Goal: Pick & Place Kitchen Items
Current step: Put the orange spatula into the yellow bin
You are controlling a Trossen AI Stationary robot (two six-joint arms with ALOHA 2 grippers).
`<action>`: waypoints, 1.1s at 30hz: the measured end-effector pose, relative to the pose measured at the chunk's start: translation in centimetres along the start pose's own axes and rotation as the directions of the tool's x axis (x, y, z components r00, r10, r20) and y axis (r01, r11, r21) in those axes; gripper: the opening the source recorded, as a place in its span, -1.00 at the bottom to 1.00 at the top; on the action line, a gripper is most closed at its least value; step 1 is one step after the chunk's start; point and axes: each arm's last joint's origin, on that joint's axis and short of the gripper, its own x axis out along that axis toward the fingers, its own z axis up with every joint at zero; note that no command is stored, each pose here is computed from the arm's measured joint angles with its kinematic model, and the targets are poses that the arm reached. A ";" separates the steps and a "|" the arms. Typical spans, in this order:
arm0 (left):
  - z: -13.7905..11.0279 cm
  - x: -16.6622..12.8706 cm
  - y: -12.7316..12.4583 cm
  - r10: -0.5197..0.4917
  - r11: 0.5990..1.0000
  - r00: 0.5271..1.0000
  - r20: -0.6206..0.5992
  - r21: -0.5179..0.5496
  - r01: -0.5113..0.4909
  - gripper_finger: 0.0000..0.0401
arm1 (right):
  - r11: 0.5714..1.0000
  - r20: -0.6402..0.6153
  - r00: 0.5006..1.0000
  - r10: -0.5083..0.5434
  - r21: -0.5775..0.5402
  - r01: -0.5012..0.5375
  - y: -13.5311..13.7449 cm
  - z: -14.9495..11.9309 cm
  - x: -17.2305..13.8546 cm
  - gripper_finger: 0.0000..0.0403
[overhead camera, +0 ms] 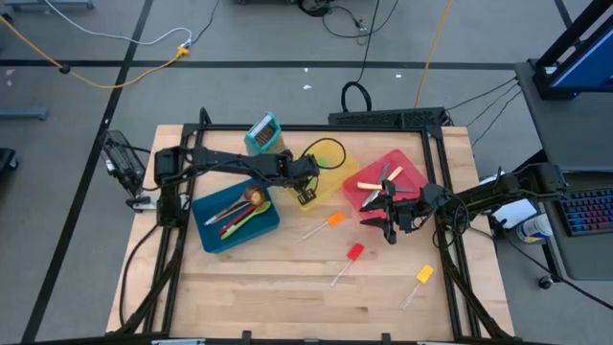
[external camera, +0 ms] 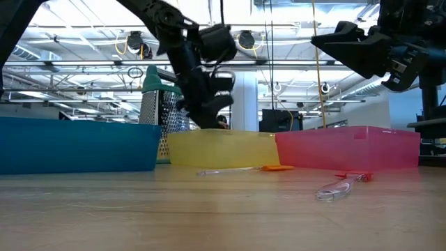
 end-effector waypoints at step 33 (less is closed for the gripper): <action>-2.9 -19.2 -6.7 0.009 0.998 0.954 0.299 -0.062 0.010 -0.78 | 0.983 0.001 1.000 0.001 0.186 -0.001 0.0 0.0 0.0 -0.21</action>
